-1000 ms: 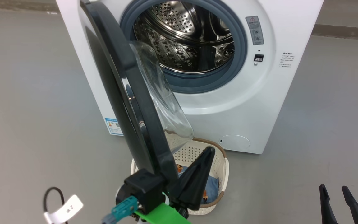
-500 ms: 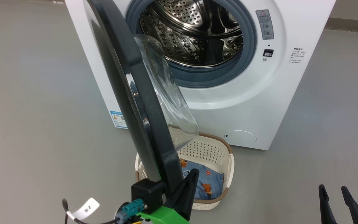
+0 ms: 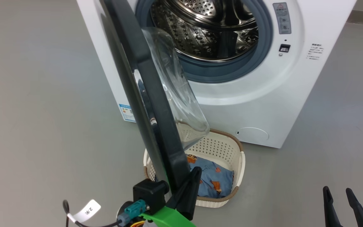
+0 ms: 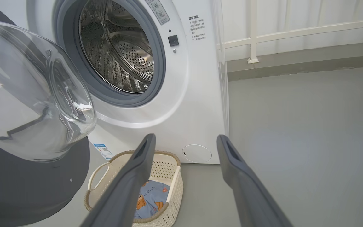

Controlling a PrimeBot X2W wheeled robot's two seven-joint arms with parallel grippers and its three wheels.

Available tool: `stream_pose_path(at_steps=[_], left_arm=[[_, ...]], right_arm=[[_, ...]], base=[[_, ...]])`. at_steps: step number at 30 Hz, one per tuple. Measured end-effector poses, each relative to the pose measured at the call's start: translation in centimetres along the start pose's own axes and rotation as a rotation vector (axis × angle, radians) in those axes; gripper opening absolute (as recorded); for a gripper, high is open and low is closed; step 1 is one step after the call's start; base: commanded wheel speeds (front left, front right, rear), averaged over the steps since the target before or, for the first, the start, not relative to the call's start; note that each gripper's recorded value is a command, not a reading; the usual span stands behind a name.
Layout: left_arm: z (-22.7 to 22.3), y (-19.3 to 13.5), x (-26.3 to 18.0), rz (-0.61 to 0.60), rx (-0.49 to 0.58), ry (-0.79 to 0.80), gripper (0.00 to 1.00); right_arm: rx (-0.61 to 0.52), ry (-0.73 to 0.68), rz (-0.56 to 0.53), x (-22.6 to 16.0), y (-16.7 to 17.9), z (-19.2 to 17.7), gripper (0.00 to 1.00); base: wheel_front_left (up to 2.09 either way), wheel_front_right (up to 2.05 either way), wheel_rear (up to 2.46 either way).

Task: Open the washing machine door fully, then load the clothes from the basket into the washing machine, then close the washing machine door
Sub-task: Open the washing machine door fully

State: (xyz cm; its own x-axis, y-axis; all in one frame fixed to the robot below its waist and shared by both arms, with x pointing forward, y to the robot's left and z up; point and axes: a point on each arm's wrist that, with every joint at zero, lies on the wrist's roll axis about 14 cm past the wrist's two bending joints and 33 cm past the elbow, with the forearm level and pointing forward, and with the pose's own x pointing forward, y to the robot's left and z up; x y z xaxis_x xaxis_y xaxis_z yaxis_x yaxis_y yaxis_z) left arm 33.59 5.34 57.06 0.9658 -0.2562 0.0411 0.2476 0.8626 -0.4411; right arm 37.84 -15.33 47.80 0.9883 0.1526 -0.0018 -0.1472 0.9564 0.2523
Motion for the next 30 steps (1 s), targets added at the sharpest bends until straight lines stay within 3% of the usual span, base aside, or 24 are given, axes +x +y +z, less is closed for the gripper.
stream_pose_path(at_steps=[15, 30], left_arm=[[0.6, 1.7, -0.7, 0.063, 0.011, -0.02, 0.0], [1.0, 2.1, -0.4, 0.088, 0.05, -0.041, 0.0]], right_arm=[[0.011, 0.01, 0.073, 2.1, 2.4, -0.5, 1.0], [0.013, 0.023, 0.071, 2.2, 2.3, -1.0, 1.0]], base=[[0.0, 0.0, 0.0], [0.0, 0.0, 0.0]])
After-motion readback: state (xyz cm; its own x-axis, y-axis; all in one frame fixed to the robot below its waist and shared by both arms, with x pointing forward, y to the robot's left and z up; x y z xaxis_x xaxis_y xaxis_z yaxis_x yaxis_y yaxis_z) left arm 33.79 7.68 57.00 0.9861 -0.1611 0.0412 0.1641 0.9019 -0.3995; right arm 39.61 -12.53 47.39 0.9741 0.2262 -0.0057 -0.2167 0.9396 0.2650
